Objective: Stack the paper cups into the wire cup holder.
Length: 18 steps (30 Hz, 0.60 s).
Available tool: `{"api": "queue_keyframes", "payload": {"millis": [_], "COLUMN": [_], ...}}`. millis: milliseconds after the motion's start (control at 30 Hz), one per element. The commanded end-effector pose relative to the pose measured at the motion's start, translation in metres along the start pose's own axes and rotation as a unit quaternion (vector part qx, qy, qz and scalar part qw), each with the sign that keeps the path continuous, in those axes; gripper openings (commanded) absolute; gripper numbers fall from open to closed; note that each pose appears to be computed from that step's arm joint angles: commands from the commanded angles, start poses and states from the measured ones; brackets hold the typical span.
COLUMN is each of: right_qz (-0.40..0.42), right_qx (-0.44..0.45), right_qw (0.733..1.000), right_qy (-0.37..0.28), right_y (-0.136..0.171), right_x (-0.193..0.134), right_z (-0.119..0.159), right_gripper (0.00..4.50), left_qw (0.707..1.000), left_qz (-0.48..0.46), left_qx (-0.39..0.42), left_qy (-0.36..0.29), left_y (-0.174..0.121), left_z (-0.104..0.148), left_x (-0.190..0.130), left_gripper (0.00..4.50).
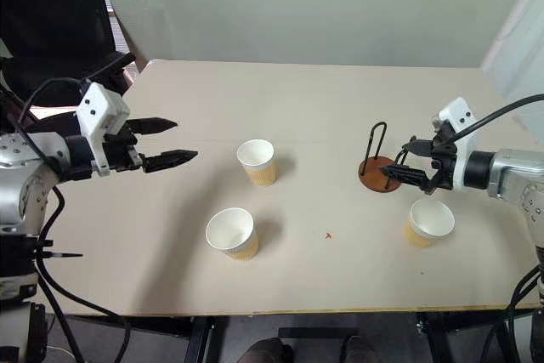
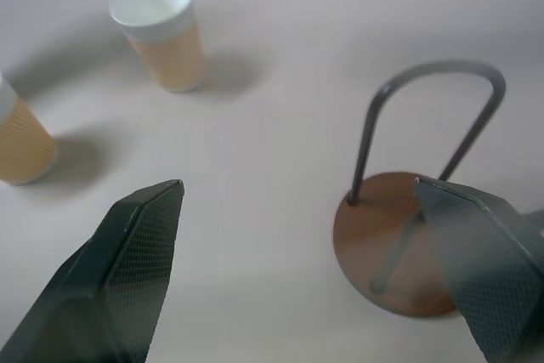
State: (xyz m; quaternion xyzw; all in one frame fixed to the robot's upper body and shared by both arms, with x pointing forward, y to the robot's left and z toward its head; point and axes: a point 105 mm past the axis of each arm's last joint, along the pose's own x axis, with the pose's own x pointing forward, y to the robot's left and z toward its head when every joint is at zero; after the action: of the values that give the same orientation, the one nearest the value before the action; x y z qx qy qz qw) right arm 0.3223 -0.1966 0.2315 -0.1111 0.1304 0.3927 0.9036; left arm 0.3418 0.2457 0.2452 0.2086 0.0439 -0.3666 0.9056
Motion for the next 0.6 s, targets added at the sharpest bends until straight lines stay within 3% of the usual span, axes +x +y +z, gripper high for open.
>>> {"api": "queue_keyframes", "payload": {"millis": [33, 233, 500, 600], "right_qz": [-0.005, -0.015, -0.053, -0.064], "right_qx": [-0.026, -0.012, -0.002, 0.004], "right_qw": [0.999, 1.000, 0.999, 0.998], "right_qy": [-0.026, -0.025, -0.007, 0.000], "right_y": [0.000, 0.005, 0.009, 0.012], "right_x": [-0.006, -0.009, -0.049, -0.050], "right_z": [0.018, 0.011, 0.005, -0.002], "right_gripper": [4.49, 4.49, 4.49, 4.49], "left_qw": [1.000, 0.998, 0.988, 0.984], "left_qz": [-0.002, -0.054, -0.146, -0.166], "left_qx": [0.015, 0.021, 0.043, 0.053], "left_qy": [-0.026, -0.022, -0.040, -0.047], "left_y": [0.000, -0.011, -0.029, -0.034], "left_z": [0.019, 0.025, 0.044, 0.047], "left_x": [-0.002, 0.011, 0.035, 0.044], "left_gripper": [4.16, 4.16, 4.16, 4.16]}}
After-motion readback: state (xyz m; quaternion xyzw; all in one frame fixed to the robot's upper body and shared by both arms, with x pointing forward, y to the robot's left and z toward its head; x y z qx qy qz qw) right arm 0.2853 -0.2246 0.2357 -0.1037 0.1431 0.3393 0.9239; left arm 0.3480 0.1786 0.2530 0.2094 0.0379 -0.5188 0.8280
